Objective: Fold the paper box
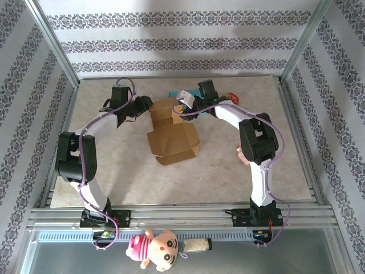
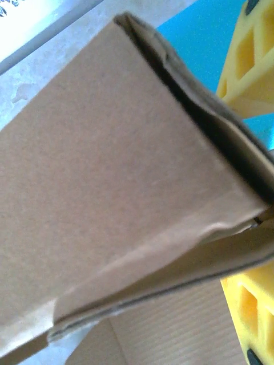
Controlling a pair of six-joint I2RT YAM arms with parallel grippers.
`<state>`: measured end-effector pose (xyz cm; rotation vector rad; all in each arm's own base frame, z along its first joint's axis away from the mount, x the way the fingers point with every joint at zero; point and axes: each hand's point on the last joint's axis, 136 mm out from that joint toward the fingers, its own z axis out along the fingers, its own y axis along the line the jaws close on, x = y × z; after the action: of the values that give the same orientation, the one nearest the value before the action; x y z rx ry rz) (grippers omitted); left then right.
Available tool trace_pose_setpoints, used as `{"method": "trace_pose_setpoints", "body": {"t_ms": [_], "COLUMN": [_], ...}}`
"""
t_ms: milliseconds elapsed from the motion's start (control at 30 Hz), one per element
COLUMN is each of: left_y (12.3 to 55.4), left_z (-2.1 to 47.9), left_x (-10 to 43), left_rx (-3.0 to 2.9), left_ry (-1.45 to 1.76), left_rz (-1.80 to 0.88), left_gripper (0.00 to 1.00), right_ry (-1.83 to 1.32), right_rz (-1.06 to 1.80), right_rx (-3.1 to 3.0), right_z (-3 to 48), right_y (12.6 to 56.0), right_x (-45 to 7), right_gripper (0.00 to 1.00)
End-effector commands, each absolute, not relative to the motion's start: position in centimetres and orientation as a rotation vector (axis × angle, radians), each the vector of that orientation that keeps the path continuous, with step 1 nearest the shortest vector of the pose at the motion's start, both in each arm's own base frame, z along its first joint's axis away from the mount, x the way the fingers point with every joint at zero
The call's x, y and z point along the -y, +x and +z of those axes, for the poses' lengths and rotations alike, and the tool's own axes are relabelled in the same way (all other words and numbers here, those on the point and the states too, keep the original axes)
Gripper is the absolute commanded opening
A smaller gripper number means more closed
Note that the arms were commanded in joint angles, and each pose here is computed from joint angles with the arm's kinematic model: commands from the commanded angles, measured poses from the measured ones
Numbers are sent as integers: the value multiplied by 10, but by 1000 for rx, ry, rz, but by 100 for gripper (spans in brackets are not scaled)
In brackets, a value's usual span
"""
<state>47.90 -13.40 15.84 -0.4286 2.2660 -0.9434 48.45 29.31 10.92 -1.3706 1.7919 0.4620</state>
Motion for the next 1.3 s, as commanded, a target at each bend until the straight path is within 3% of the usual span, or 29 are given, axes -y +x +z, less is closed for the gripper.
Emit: {"method": "trace_pose_setpoints", "body": {"t_ms": [0,133,267,433,600,700,800,867,933,1033,1167,1267], "left_y": [468,468,469,468,462,460,459,459,458,459,460,459], "left_z": [161,164,169,188,209,209,201,194,185,171,165,183], "left_x": [146,147,148,144,135,133,137,141,147,155,166,167], "left_rx": [-2277,-2268,-2250,-2191,-2116,-2097,-2100,-2108,-2133,-2180,-2184,-2107], "left_ry": [-393,-396,-396,-405,-467,-528,-547,-545,-540,-537,-532,-500], "left_rz": [-968,-986,-1004,-997,-990,-1010,-1053,-1085,-1105,-1135,-1198,-1218], "left_gripper": [37,37,44,63,72,74,74,75,75,74,72,71], "right_ry": [-1303,-1278,-1302,-1280,-1237,-1228,-1229,-1207,-1194,-1198,-1237,-1226], "right_rz": [472,459,401,377,316,322,326,320,328,324,350,361], "right_rx": [-1807,-1846,-1848,-1870,-1928,-1945,-1963,-1975,-1980,-1997,-1994,-1979], "right_z": [115,109,102,102,97,95,92,94,94,91,92,102], "right_y": [496,497,498,501,509,508,506,507,508,509,504,502], "right_x": [-309,-317,-323,-323,-314,-314,-315,-314,-316,-319,-324,-324], "right_gripper": [57,54,52,33,19,11,8,11,21,20,0,0]}}
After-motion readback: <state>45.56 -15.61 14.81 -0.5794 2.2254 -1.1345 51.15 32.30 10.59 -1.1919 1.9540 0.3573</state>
